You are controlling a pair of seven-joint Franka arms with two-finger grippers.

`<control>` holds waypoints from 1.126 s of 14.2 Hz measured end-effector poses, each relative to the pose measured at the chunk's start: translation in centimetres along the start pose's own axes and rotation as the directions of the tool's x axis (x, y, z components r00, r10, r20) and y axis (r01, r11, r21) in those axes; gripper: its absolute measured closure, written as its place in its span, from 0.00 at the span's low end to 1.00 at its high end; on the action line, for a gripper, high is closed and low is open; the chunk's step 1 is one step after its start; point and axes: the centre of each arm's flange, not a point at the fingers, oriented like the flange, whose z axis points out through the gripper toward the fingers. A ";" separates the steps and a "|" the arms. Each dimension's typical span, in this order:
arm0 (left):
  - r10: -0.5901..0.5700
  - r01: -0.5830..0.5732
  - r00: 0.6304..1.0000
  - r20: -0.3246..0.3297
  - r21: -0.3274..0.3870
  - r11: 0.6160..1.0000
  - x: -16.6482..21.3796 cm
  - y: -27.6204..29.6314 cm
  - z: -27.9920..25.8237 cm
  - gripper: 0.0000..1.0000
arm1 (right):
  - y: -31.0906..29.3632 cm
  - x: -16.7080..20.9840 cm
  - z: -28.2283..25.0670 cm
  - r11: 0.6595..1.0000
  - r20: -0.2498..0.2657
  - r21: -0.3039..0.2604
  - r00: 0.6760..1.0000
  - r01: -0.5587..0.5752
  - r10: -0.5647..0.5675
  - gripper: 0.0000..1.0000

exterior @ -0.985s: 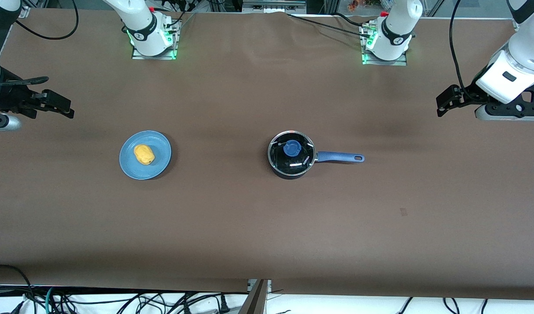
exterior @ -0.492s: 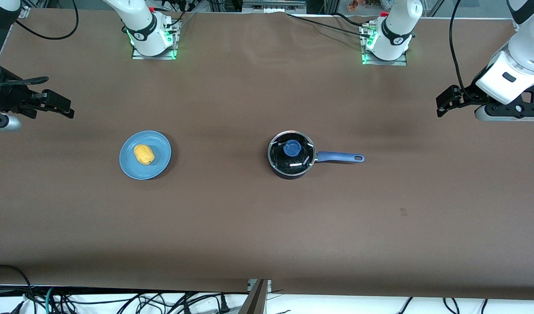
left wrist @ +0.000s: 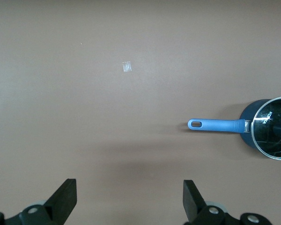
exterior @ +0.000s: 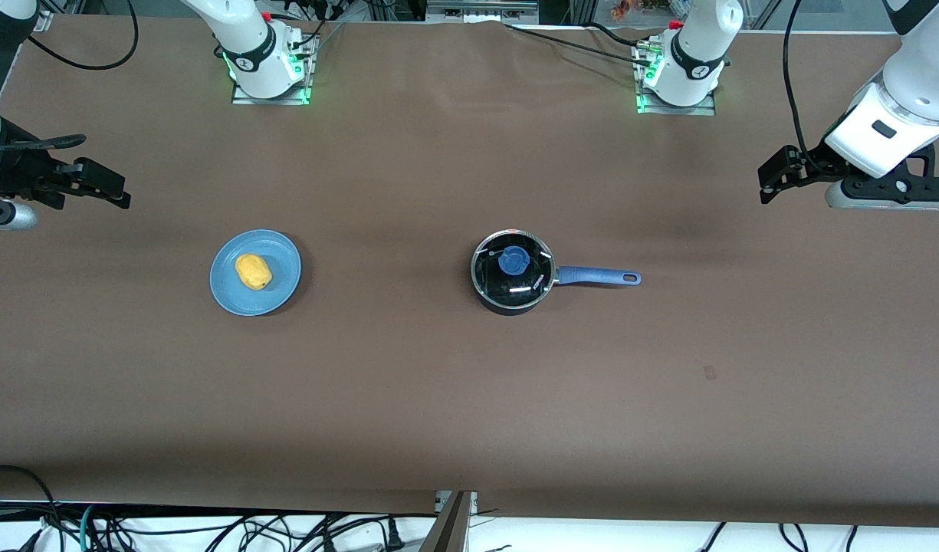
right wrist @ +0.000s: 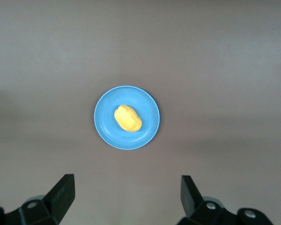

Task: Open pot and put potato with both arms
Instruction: 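Move the right gripper over the potato while the left gripper approaches the pot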

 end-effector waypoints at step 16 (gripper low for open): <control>0.000 0.000 1.000 -0.011 -0.002 1.000 0.3 0.0 -0.5 0.00 | -4.9 4.7 14.6 0.977 0.129 -0.088 0.975 0.195 -0.183 0.00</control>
